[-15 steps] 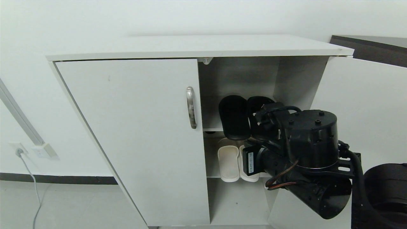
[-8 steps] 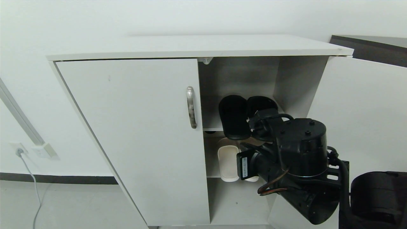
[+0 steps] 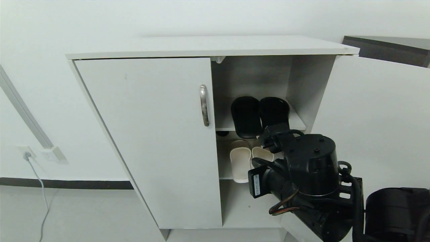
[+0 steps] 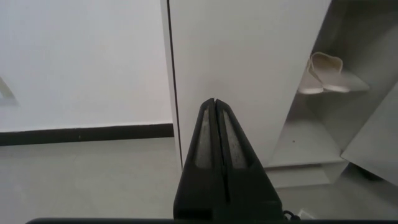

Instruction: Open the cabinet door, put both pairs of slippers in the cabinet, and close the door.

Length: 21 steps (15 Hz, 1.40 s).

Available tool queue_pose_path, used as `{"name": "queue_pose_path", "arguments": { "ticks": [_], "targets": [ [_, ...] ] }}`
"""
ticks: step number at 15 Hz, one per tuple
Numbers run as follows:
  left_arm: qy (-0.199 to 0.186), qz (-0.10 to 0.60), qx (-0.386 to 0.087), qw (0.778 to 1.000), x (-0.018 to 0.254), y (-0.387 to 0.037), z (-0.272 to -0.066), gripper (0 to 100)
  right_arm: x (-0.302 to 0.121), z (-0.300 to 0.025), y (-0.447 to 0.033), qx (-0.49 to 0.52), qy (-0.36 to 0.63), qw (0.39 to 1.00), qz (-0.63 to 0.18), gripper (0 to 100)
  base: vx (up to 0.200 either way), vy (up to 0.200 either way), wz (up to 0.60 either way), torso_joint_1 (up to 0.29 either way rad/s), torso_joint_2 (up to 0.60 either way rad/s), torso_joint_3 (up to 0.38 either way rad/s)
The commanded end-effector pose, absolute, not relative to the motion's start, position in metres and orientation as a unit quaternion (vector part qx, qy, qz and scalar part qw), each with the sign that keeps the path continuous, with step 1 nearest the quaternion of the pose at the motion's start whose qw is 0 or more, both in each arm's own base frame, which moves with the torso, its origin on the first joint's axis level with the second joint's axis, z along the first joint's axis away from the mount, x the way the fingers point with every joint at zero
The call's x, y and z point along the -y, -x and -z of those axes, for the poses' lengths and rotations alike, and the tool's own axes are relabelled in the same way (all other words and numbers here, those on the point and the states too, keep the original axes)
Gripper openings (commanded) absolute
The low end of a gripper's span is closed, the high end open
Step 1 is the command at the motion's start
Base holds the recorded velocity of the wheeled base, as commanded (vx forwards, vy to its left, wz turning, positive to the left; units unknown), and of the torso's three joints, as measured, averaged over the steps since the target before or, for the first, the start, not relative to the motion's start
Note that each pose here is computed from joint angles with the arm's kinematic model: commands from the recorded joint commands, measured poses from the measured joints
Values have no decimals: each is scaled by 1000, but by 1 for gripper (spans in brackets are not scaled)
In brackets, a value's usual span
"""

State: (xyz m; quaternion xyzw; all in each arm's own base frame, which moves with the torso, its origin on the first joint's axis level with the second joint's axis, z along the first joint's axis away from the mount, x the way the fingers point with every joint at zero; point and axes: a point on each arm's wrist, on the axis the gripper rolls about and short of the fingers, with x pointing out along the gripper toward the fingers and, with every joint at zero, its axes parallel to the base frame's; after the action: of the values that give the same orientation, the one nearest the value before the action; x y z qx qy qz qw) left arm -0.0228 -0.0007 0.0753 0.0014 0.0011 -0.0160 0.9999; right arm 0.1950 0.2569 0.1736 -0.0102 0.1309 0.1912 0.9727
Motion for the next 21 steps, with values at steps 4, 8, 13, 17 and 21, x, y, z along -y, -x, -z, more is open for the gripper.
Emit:
{"name": "queue_pose_path", "arguments": {
  "ticks": [4,8,13,17,21],
  "targets": [
    [-1,16,-2,1000,1,23,-75,0,-257,-167,-195,-138,19,972,-190,0,-200,0,0,0,4,5],
    [-1,15,-2,1000,1,23,-75,0,-257,-166,-195,-140,21,972,-189,0,-150,0,0,1,1,2],
    [-1,15,-1,1000,1,23,-76,0,-257,-165,-195,-142,22,971,-189,0,0,0,0,0,0,0],
    [-1,15,-1,1000,1,23,-76,0,-256,-164,-195,-143,23,971,-189,0,0,0,0,0,0,0],
    [-1,15,-1,1000,1,23,-75,0,-256,-164,-195,-142,22,971,-189,0,0,0,0,0,0,0]
  ]
}}
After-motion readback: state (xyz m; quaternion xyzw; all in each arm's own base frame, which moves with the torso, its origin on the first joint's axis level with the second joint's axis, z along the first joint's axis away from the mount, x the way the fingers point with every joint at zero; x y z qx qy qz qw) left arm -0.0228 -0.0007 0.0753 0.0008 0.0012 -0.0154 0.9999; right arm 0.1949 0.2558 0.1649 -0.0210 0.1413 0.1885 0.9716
